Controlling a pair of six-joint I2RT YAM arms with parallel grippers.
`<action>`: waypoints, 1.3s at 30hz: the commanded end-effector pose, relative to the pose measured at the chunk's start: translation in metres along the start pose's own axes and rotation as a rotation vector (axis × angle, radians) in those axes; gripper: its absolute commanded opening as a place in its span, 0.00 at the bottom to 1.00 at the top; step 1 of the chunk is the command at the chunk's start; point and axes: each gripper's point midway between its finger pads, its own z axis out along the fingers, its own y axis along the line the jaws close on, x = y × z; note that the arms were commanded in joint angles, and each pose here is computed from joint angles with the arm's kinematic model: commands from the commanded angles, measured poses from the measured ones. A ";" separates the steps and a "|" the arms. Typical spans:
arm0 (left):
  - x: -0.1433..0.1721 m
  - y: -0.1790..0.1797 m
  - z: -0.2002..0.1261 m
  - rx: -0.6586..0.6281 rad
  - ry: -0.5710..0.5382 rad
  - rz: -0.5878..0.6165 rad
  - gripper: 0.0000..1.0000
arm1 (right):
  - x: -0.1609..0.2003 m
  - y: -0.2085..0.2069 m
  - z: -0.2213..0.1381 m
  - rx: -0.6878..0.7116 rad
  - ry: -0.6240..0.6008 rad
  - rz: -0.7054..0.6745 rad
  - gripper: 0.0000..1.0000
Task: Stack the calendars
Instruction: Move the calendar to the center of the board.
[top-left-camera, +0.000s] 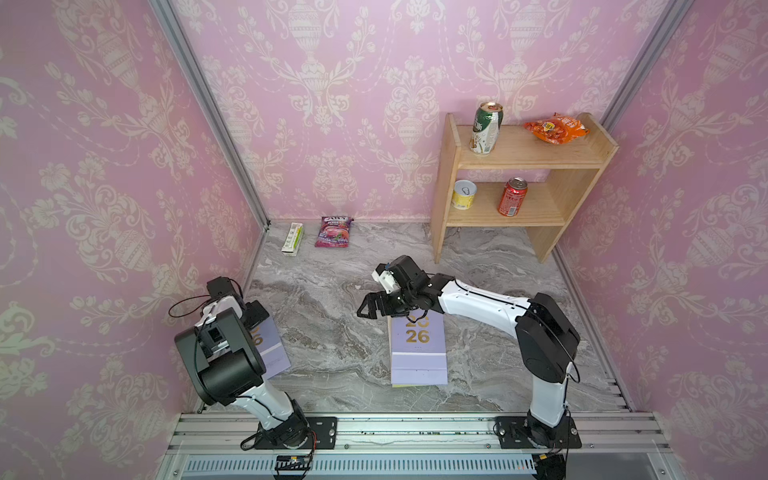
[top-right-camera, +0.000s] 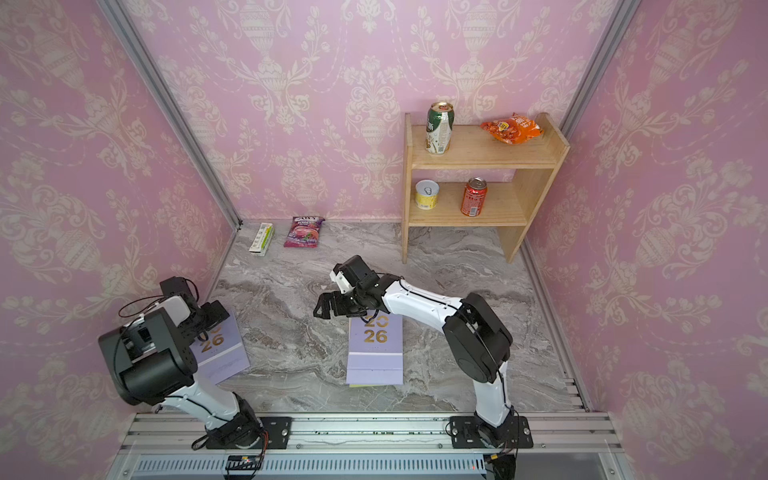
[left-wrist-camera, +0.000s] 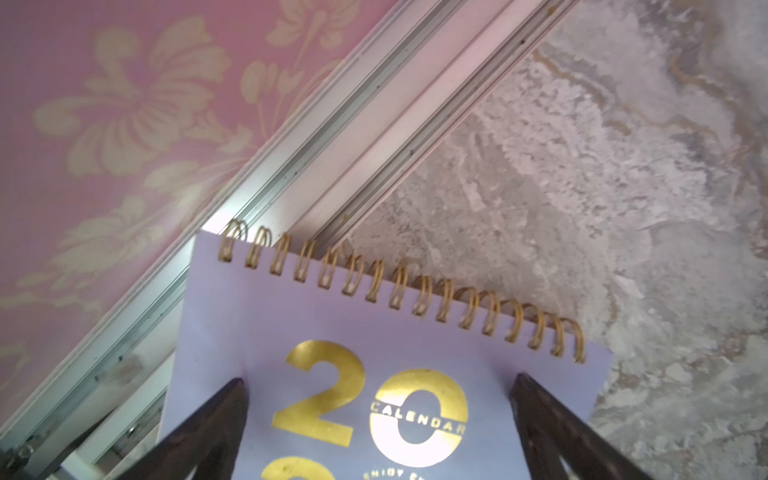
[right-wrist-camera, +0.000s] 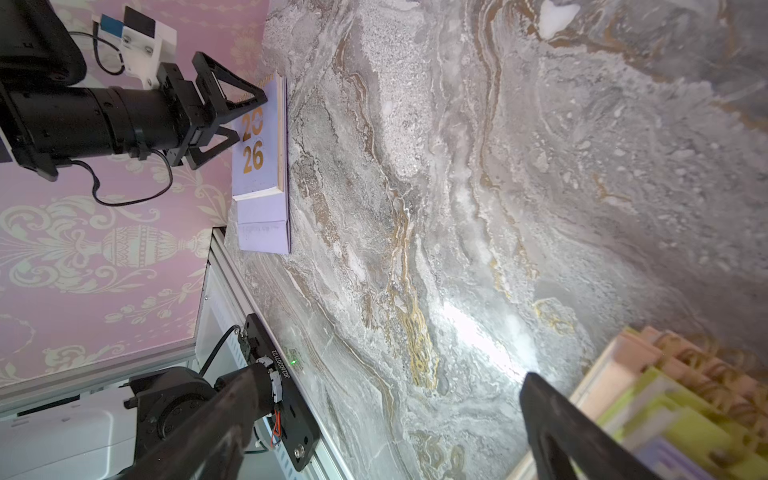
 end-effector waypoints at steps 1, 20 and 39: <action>0.044 -0.028 0.025 0.088 0.166 0.084 0.99 | -0.007 0.004 -0.016 0.001 -0.043 0.007 1.00; 0.027 -0.090 0.008 0.233 0.074 0.164 0.99 | -0.013 -0.005 -0.018 0.029 -0.038 0.014 1.00; -0.016 -0.130 -0.058 0.362 -0.096 0.204 0.99 | -0.013 0.025 -0.009 0.005 -0.022 -0.032 1.00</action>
